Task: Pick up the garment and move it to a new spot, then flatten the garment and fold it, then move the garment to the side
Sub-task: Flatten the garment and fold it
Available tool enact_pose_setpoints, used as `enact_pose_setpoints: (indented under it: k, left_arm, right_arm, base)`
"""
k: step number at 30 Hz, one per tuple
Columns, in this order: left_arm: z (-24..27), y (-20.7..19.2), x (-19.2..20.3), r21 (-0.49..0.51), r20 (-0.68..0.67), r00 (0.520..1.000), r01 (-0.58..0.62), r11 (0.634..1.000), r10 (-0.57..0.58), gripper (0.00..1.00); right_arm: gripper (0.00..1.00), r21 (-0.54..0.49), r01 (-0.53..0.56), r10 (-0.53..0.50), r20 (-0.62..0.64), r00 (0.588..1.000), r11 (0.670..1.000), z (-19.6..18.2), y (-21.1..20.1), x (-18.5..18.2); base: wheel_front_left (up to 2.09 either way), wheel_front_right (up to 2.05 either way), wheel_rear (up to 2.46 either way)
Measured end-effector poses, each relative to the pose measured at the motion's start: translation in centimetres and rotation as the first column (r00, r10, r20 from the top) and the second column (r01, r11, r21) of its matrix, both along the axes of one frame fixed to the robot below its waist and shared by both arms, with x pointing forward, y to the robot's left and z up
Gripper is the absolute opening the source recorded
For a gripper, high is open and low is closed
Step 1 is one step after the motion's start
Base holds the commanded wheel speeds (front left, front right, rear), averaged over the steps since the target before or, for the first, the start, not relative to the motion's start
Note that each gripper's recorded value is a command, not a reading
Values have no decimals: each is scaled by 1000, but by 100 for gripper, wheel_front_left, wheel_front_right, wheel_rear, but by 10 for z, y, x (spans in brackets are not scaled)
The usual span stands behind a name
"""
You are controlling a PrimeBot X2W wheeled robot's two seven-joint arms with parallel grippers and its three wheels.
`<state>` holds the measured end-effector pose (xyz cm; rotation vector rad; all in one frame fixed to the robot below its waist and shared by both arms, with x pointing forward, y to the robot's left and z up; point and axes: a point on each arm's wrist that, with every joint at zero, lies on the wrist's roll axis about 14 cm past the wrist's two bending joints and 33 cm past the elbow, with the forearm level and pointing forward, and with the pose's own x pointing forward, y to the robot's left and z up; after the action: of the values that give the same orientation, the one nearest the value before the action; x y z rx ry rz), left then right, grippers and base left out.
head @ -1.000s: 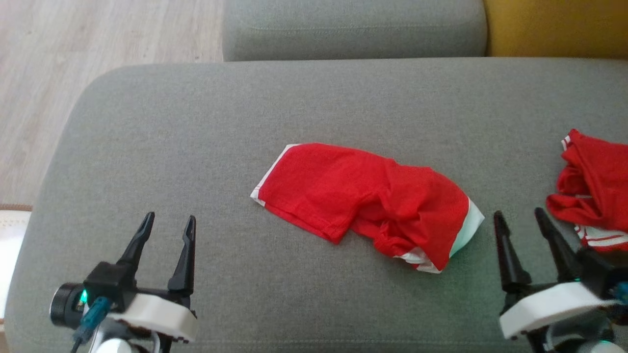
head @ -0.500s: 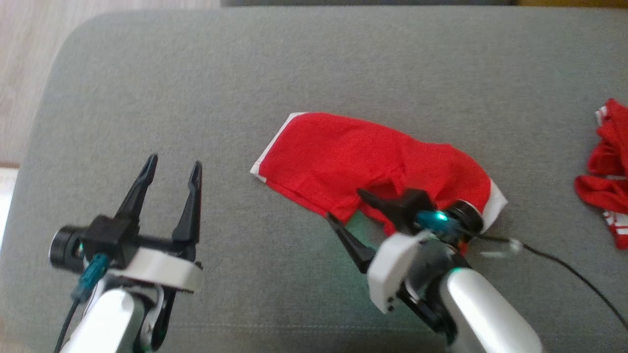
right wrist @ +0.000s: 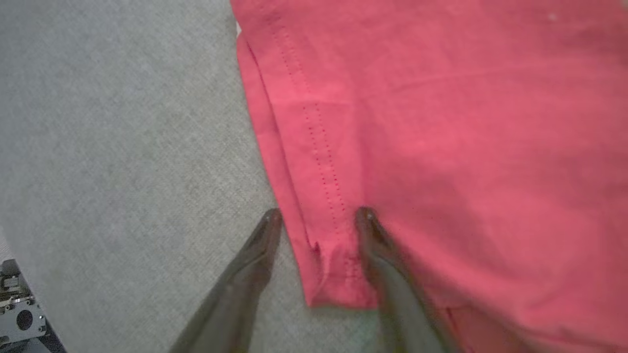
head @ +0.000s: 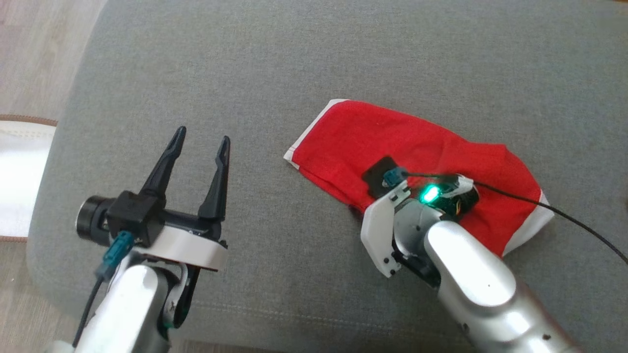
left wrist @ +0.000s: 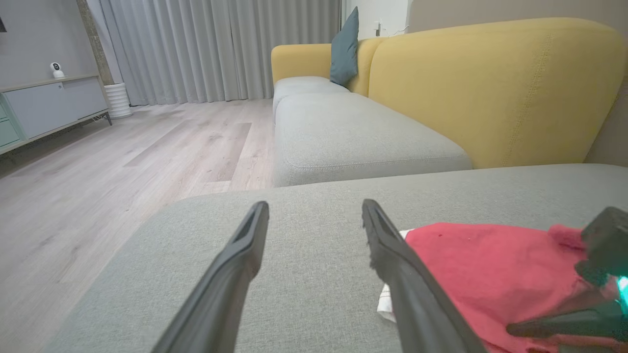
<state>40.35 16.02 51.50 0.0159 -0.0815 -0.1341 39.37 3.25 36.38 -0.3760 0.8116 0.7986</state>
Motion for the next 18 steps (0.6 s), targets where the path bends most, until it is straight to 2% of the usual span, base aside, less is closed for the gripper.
enact_pose_setpoints:
  k: [4,8,13,18]
  left_arm:
    - [4,3,-1,-1,13,1000,-9,1000,9,100]
    - [7,3,-1,12,24,1000,-9,1000,9,100]
    - [9,-3,-3,9,32,999,5,1000,-5,100]
    - [7,-11,-3,11,30,999,27,1000,-27,100]
  right_arm:
    - [0,31,-3,3,-2,1000,1000,5,4,-2]
    - [0,204,-34,23,56,998,978,38,30,-9]
    - [0,452,-64,-28,193,981,890,111,51,1]
    - [0,619,-3,-208,267,941,785,168,26,29]
  base:
    - [0,0,0]
    - [0,0,0]
    - [0,0,0]
    - [0,0,0]
